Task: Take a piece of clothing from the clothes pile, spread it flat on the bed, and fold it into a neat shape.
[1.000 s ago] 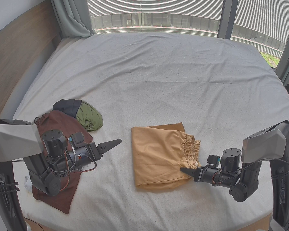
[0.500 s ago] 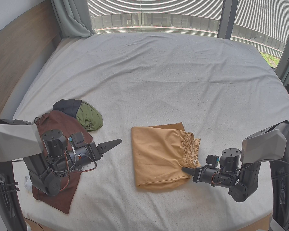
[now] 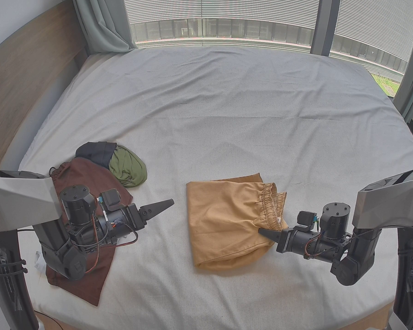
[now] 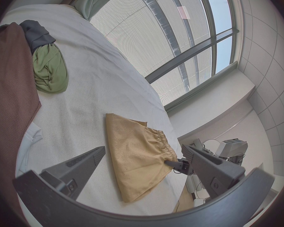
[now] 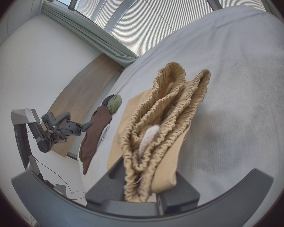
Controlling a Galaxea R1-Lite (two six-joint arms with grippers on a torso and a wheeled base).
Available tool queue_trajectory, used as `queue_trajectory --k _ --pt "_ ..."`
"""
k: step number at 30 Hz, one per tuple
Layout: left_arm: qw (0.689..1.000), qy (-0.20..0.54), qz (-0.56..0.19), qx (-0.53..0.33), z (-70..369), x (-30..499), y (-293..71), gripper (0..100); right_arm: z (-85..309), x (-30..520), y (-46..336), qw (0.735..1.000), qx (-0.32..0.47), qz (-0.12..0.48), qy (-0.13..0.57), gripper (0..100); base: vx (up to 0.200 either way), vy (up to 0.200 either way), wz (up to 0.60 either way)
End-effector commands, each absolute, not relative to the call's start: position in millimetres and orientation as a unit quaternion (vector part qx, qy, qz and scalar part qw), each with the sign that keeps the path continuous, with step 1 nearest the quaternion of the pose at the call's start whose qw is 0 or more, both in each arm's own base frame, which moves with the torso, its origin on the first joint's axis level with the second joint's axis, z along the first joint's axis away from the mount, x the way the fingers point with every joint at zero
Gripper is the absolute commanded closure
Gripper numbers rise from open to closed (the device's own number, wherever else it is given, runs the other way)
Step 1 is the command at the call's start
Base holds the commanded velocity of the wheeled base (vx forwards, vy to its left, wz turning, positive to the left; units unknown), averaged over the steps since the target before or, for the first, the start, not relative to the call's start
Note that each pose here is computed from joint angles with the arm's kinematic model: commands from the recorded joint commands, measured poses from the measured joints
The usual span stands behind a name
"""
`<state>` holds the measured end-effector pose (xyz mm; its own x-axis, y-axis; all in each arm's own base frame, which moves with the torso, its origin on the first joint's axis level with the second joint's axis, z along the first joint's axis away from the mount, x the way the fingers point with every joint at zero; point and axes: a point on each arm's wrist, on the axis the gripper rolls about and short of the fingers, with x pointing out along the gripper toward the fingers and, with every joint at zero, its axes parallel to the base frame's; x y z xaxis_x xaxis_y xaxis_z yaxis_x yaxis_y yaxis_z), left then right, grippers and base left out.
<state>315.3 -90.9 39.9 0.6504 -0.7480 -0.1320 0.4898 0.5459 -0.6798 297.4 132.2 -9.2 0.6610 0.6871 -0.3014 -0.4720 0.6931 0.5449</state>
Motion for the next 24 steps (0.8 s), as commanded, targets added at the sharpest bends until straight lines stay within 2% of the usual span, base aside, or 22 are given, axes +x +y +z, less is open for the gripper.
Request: queue_trajectory --k 1,4,7,16,24 --pt "0.854 0.209 -0.362 -0.309 39.9 314.8 -90.5 0 14.6 295.3 133.2 0.888 0.223 0.337 0.22 100 0.0 0.0 0.0" --pt "0.858 0.204 -0.364 -0.3 40.6 314.1 -90.3 0 20.1 294.4 135.0 0.886 0.229 0.342 0.215 100 0.0 0.0 0.0" --pt "0.886 0.173 -0.374 -0.212 37.7 311.1 -86.5 0 24.2 295.1 135.3 0.885 0.234 0.343 0.21 100 0.0 0.0 0.0" --pt "0.919 0.109 -0.377 -0.046 31.4 315.3 -71.1 0 26.9 296.9 136.7 0.883 0.242 0.345 0.206 100 0.0 0.0 0.0" --pt "0.92 0.096 -0.38 -0.021 33.0 315.4 -69.7 0 33.4 298.3 139.5 0.881 0.252 0.349 0.197 100 0.0 0.0 0.0"
